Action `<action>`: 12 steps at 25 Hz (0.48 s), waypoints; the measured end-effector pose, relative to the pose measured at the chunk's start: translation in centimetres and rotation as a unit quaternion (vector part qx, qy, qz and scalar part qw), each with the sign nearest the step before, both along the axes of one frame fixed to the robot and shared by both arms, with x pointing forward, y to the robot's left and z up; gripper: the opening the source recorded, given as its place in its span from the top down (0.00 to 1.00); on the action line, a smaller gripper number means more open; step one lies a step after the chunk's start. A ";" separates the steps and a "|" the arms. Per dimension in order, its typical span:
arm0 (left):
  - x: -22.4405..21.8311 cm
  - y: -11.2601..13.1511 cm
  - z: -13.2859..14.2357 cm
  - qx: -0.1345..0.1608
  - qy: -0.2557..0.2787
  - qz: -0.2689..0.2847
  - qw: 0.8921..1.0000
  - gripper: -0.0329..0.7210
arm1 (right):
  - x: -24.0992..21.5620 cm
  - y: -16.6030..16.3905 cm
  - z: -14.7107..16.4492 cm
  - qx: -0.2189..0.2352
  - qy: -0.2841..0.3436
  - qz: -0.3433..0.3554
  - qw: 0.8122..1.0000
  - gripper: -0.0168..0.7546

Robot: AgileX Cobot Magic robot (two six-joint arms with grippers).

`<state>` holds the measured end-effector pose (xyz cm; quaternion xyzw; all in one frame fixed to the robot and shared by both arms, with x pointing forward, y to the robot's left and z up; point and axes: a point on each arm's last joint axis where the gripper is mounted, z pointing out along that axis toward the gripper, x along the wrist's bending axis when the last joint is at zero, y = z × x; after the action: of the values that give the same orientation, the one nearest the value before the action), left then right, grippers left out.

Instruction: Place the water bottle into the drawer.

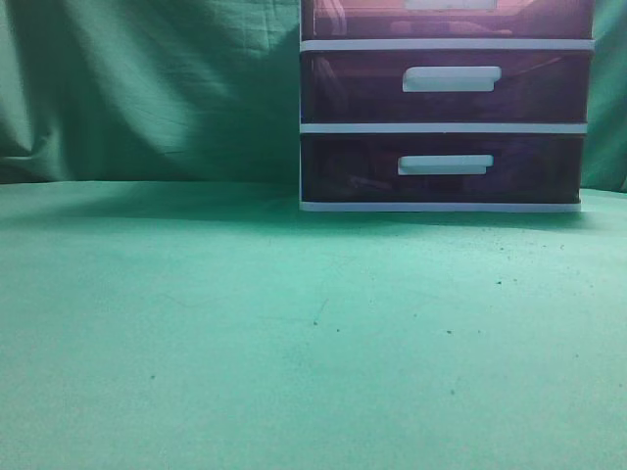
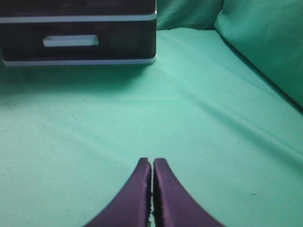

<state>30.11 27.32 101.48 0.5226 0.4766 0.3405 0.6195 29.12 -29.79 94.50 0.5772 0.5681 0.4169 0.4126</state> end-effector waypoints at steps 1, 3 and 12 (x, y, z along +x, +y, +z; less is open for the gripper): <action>0.0 0.0 0.0 0.000 0.000 0.000 1.000 0.96 | 0.0 0.0 -0.1 0.000 0.003 0.000 1.000 0.98; 0.0 0.0 0.0 0.000 0.000 0.000 1.000 0.96 | 0.0 0.0 -0.1 0.002 0.005 0.000 1.000 0.98; 0.0 0.0 0.0 0.000 0.000 0.000 1.000 0.96 | 0.0 0.0 -0.1 0.003 0.005 0.000 1.000 0.98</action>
<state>30.11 27.32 101.48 0.5226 0.4766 0.3405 0.6195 29.09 -29.77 94.41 0.5804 0.5693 0.4156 0.4078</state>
